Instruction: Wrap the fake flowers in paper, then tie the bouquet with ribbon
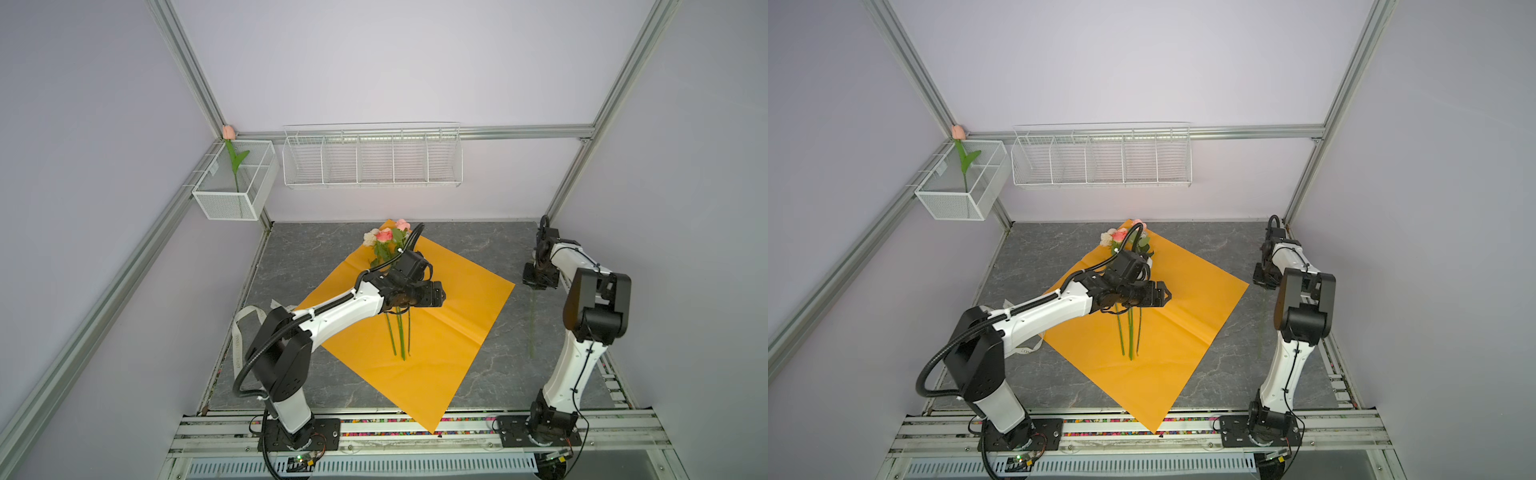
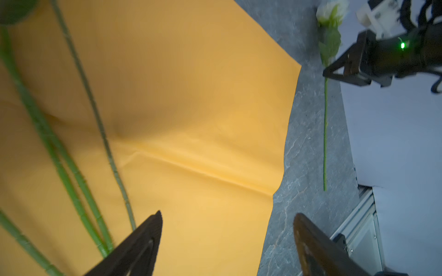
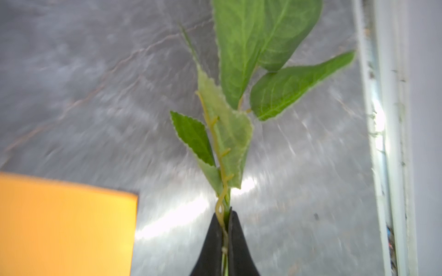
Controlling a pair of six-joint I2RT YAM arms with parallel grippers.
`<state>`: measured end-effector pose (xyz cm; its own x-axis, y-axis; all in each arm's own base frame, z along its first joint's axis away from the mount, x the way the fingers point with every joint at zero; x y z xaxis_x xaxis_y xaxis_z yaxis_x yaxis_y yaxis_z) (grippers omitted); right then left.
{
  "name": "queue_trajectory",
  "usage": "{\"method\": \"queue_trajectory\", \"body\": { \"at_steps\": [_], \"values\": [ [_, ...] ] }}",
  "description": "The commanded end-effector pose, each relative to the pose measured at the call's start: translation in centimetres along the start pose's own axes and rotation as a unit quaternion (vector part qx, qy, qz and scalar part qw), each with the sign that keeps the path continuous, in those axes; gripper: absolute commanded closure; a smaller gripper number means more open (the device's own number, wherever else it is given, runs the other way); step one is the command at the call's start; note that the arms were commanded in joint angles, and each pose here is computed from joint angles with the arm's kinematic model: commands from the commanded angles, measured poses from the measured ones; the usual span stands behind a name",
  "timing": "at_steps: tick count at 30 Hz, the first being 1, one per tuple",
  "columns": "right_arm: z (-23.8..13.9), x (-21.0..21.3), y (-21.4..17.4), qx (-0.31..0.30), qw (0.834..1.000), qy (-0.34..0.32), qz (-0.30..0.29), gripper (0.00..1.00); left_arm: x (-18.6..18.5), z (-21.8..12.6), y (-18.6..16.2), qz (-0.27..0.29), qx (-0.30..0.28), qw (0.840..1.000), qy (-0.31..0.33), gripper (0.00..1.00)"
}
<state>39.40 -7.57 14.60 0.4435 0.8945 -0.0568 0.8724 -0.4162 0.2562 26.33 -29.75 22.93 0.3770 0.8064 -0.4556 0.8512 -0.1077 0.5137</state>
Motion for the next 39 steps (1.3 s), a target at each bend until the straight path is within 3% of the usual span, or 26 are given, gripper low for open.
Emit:
{"method": "queue_trajectory", "body": {
  "at_steps": [1, 4, 7, 13, 17, 22, 29, 35, 39],
  "values": [
    [-5.8, 2.7, -2.2, -0.07, 0.994, 0.08, -0.018, 0.94, 4.1, -4.4, -0.1, -0.049, -0.055, 0.995, 0.061, 0.12],
    [-8.5, 8.0, -5.8, -0.086, 0.98, 0.173, -0.054, 0.93, 7.1, -7.7, -1.3, -0.077, -0.106, 0.986, 0.103, 0.11],
    [-10.4, 14.6, -9.4, -0.09, 0.964, 0.226, -0.109, 0.94, 9.6, -10.7, -2.7, -0.102, -0.146, 0.975, 0.135, 0.09],
    [-12.7, 27.1, -15.1, -0.087, 0.928, 0.294, -0.212, 0.93, 13.3, -14.2, -5.4, -0.163, -0.169, 0.959, 0.16, 0.09],
    [-12.3, 33.1, -17.3, -0.073, 0.921, 0.306, -0.231, 0.93, 13.7, -15.0, -6.5, -0.171, -0.176, 0.955, 0.165, 0.09],
    [-11.0, 36.1, -17.3, -0.054, 0.923, 0.329, -0.192, 0.93, 13.9, -15.1, -7.1, -0.178, -0.175, 0.955, 0.162, 0.09],
    [-8.8, 37.4, -16.8, -0.058, 0.938, 0.304, -0.158, 0.93, 13.8, -14.9, -6.9, -0.173, -0.173, 0.957, 0.158, 0.09],
    [-5.7, 37.8, -16.6, -0.054, 0.941, 0.288, -0.17, 0.91, 13.7, -14.5, -6.8, -0.173, -0.168, 0.959, 0.149, 0.09],
    [-5.7, 38.4, -15.7, -0.044, 0.943, 0.268, -0.195, 0.9, 13.8, -14.2, -6.9, -0.171, -0.162, 0.961, 0.148, 0.09]
  ]
}}
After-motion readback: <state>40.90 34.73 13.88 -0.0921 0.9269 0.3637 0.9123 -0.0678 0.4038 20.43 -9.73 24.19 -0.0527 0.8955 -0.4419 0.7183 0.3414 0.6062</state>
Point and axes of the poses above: each gripper's point midway between its finger pads, its own z axis out along the fingers, its own x axis along the line the jaws close on, y = z × x, the point moved 9 cm from there along -z, back along the fingers, and after that the axes turned 5 degrees about z, right-handed, at the moved point
